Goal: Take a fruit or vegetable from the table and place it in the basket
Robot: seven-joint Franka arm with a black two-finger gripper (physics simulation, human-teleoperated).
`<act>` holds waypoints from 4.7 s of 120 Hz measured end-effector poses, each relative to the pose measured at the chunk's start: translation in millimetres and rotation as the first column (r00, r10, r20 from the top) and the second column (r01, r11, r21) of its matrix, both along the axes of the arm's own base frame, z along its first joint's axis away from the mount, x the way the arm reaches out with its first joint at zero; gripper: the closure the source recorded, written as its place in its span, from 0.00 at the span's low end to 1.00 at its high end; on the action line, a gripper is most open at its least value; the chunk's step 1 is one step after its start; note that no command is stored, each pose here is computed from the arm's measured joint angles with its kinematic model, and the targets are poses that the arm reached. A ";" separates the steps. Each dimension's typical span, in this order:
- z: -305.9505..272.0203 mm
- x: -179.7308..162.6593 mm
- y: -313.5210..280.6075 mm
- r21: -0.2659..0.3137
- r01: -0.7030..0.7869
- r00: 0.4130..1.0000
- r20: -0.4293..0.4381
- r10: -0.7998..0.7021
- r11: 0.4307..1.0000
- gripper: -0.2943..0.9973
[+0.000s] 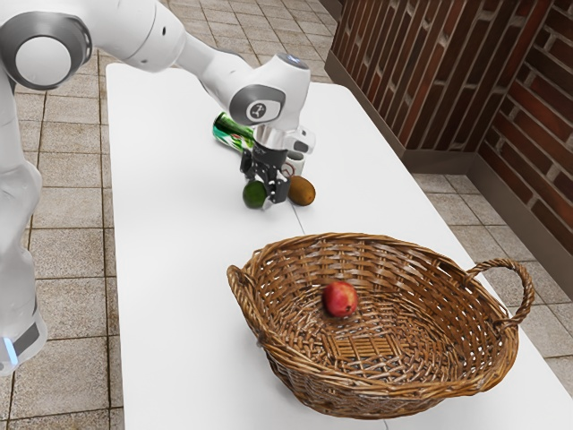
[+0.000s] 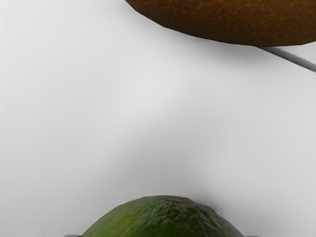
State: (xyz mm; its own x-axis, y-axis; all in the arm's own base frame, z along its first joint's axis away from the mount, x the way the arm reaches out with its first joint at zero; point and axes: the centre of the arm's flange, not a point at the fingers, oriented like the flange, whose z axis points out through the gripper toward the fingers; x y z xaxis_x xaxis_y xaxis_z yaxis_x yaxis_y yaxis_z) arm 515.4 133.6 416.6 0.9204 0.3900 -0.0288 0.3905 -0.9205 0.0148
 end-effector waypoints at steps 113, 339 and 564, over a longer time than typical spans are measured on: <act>144.3 12.7 -131.3 -0.023 0.273 0.943 0.204 -0.263 0.962 0.50; 231.7 40.6 0.7 0.293 0.826 0.509 -0.023 -0.860 0.481 0.23; 20.6 101.7 2.3 0.064 0.998 -0.023 -0.037 -0.999 -0.026 0.23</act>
State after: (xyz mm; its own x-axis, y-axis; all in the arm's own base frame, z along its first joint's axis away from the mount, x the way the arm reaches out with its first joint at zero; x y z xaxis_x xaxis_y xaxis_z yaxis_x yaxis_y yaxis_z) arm 617.1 135.9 437.2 0.3694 -0.9285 -0.0381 -0.9284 -0.3670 -0.0583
